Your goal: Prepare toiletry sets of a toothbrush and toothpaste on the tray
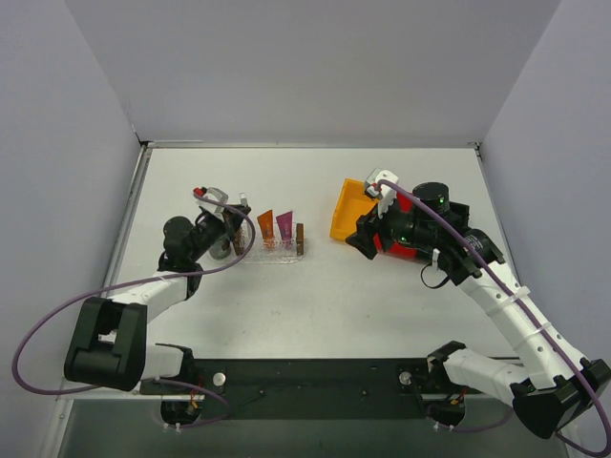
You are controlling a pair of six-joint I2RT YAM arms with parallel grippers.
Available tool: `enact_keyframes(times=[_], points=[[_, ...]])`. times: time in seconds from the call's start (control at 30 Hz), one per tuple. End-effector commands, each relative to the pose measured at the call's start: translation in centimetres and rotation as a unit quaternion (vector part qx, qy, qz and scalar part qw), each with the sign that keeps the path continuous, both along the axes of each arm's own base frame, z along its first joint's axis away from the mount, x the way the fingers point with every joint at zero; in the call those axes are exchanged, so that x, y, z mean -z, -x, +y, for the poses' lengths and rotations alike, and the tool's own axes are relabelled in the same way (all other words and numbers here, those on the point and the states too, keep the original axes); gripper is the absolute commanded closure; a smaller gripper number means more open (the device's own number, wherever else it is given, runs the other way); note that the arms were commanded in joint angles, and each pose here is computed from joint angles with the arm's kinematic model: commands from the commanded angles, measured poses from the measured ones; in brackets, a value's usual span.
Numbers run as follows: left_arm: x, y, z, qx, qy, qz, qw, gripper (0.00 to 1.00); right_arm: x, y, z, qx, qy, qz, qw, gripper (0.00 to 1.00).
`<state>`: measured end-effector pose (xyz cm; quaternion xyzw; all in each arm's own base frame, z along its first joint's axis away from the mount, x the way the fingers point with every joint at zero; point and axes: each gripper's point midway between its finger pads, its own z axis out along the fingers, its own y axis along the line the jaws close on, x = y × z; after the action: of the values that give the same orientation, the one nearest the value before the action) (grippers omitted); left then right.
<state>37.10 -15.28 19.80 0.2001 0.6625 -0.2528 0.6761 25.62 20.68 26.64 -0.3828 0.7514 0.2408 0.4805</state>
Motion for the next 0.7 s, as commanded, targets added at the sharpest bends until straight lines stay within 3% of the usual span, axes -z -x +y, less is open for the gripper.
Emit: enact_keyframes(times=[0.0,0.67], points=[[-1.4,-0.1,0.0,0.008,0.001,-0.043,0.999,1.00,-1.3,-0.3,0.5,-0.008,-0.022,-0.016,1.000,0.39],[0.1,-0.4,-0.1,0.013,-0.005,-0.040,0.999,1.00,-0.9,-0.4,0.3,-0.006,-0.022,-0.012,1.000,0.39]])
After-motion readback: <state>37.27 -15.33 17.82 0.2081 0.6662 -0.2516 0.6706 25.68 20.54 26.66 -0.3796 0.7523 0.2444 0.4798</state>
